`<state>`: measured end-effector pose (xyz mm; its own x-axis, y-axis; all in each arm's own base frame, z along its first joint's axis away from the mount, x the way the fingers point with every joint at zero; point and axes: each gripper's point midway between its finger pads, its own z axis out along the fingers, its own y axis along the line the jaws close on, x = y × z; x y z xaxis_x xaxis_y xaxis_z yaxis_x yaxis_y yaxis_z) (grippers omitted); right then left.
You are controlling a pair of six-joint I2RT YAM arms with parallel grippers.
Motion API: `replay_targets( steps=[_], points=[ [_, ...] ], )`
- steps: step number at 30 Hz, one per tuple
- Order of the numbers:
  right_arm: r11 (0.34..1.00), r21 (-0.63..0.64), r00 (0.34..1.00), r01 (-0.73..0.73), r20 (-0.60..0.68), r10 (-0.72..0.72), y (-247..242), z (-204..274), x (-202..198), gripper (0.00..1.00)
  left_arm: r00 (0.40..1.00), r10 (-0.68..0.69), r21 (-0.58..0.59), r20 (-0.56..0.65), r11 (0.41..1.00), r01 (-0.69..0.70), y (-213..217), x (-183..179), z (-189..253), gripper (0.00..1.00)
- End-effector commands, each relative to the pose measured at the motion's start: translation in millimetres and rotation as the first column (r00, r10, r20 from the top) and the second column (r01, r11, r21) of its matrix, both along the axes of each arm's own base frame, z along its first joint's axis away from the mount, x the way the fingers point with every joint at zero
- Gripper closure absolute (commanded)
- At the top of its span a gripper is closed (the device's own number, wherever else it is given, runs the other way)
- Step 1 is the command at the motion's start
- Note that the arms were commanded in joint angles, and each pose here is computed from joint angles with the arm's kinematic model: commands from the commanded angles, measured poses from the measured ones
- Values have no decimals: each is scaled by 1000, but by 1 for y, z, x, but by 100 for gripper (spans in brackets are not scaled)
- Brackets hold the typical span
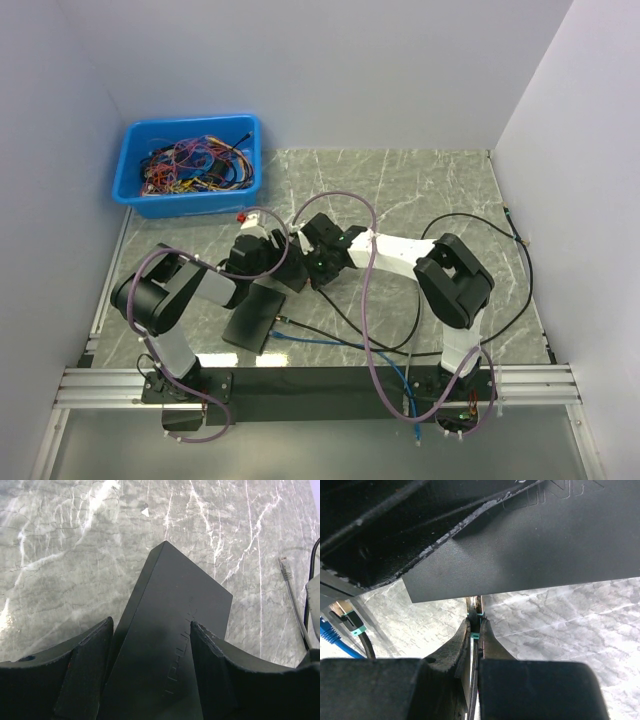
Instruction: Insert the plug into the switch port
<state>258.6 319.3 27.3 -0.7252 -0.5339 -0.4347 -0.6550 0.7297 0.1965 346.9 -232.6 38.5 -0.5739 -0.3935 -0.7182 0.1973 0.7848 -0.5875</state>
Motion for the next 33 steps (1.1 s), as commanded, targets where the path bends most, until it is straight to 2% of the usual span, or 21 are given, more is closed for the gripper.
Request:
replay_targets(
  steps=[1,4,16,20,27,33],
  points=[
    [920,389,935,-55,343,-89,78,89,84,100,912,-223,-49,-344,974,220,-31,-99,-60,32],
    [895,429,929,-124,366,-47,87,103,80,100,909,-226,-48,-351,973,224,-33,-103,-62,32],
    [830,461,871,-314,487,58,120,149,92,100,900,-235,-18,-366,969,246,-41,-109,-66,32],
    [803,440,830,-402,545,117,132,156,96,100,895,-252,-18,-368,964,264,-45,-111,-67,32],
    [790,434,808,-434,575,128,138,158,104,100,892,-258,-15,-372,962,272,-46,-111,-70,32],
    [824,396,819,-406,558,135,130,148,107,100,900,-217,21,-378,970,243,-41,-106,-67,32]
  ],
)
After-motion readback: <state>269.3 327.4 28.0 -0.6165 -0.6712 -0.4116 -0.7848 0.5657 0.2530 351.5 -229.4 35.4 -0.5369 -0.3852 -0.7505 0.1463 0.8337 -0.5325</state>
